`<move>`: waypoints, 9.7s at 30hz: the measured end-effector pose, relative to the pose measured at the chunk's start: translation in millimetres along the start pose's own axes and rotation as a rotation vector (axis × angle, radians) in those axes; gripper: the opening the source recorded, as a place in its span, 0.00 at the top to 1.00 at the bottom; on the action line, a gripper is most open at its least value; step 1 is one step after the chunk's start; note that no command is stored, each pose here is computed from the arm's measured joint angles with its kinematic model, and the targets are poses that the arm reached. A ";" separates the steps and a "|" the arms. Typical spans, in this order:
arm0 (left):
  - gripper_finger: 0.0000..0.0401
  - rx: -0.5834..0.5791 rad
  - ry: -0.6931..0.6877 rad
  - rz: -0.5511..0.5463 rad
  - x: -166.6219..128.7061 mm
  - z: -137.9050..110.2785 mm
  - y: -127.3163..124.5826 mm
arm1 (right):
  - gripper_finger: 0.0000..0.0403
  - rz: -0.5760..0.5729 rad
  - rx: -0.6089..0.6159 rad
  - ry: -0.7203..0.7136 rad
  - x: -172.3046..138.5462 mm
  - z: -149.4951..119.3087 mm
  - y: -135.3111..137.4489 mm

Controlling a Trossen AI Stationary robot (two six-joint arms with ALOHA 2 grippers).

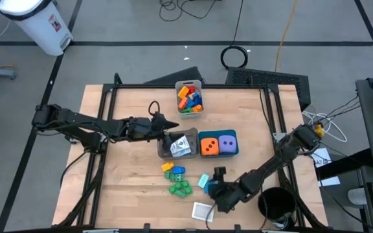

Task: Pick & Place Toys
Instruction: Put the blue game piece into the gray bin, then put the brown deck of cards into the black bin

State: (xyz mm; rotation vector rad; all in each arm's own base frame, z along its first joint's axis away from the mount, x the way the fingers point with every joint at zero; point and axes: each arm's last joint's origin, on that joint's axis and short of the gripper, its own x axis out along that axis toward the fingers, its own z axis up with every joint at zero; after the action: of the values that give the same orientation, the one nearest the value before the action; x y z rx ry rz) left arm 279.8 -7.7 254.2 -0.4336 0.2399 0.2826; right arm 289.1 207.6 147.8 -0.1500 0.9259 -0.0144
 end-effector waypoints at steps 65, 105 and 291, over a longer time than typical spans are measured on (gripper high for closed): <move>0.24 0.050 -0.048 -0.070 19.5 -12.5 -12.1 | 0.38 0.087 -0.272 -0.091 2.1 4.7 12.3; 0.24 0.051 -0.047 -0.070 19.4 -12.6 -12.0 | 0.52 -0.109 -0.315 0.003 -1.5 -1.2 -8.3; 0.26 0.164 -0.053 -0.086 -27.3 56.8 47.7 | 0.50 0.307 0.178 -0.923 -118.0 -51.4 -103.9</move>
State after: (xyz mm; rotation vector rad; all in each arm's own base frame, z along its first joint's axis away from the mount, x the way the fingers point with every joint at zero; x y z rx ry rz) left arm 248.6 53.1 294.0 -0.2731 0.1907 0.1882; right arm 182.6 107.6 225.3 0.1506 0.0155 0.2389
